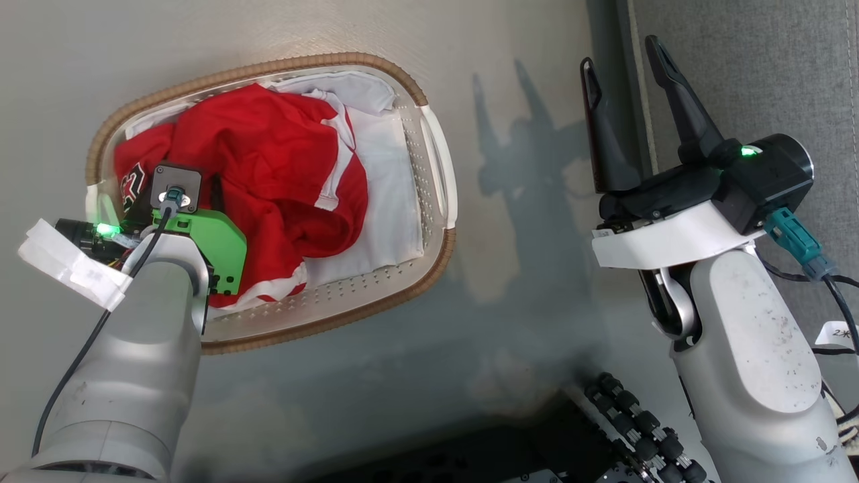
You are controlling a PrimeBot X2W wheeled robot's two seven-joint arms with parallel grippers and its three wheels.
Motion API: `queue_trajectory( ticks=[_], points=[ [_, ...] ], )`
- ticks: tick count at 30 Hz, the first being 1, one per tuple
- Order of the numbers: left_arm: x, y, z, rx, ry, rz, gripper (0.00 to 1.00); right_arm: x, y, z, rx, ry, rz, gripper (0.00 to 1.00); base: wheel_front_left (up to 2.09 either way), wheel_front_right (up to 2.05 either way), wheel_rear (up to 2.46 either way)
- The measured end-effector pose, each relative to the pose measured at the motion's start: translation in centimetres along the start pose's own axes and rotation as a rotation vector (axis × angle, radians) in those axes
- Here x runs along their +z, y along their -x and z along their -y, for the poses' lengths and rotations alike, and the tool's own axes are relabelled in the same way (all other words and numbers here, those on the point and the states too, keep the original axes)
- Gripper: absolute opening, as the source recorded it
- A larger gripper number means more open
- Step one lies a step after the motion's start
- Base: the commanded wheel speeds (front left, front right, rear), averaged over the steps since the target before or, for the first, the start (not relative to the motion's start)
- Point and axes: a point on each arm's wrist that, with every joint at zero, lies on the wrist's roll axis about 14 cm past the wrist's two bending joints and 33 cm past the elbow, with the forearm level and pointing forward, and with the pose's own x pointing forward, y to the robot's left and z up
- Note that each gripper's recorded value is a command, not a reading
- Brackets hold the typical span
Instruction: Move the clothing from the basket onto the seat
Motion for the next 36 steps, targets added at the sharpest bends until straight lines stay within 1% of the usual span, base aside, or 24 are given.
queue_trajectory(
  ticks=[4, 5, 6, 9, 17, 20, 23, 30, 36],
  points=[
    [-0.6, -0.5, 0.8, -0.033, -0.011, -0.029, 1.0, -0.4, 0.2, 0.4, -0.008, 0.003, -0.012, 1.0, 0.0, 0.0, 0.0],
    [-0.7, -0.5, 1.0, -0.041, -0.01, -0.035, 0.45, -0.5, 0.2, 0.4, -0.01, 0.003, -0.013, 1.0, 0.0, 0.0, 0.0],
    [-0.8, -0.5, 1.2, -0.046, -0.007, -0.038, 0.0, -0.5, 0.2, 0.5, -0.012, 0.003, -0.014, 1.0, 0.0, 0.0, 0.0],
    [-0.6, -0.2, 1.5, -0.047, 0.034, -0.036, 0.0, -0.2, 0.2, 0.6, -0.016, 0.004, -0.009, 1.0, 0.0, 0.0, 0.0],
    [1.2, 2.0, 2.6, -0.063, 0.143, 0.045, 0.0, 1.6, 0.6, 0.3, -0.016, 0.003, 0.021, 1.0, 0.0, 0.0, 0.0],
    [2.3, 3.3, 3.1, -0.076, 0.158, 0.09, 0.0, 2.4, 1.1, 0.0, -0.014, 0.003, 0.028, 1.0, 0.0, 0.0, 0.0],
    [4.3, 4.7, 3.0, -0.067, 0.177, 0.167, 0.0, 3.2, 1.7, -0.4, -0.009, 0.002, 0.036, 1.0, 0.0, 0.0, 0.0],
    [6.4, 9.0, 3.0, -0.054, 0.204, 0.283, 0.0, 5.4, 3.5, -1.5, 0.004, -0.006, 0.063, 1.0, 0.0, 0.0, 0.0],
    [8.9, 13.0, 2.9, -0.049, 0.204, 0.404, 0.0, 6.8, 5.5, -2.5, 0.012, -0.014, 0.076, 1.0, 0.0, 0.0, 0.0]
  ],
)
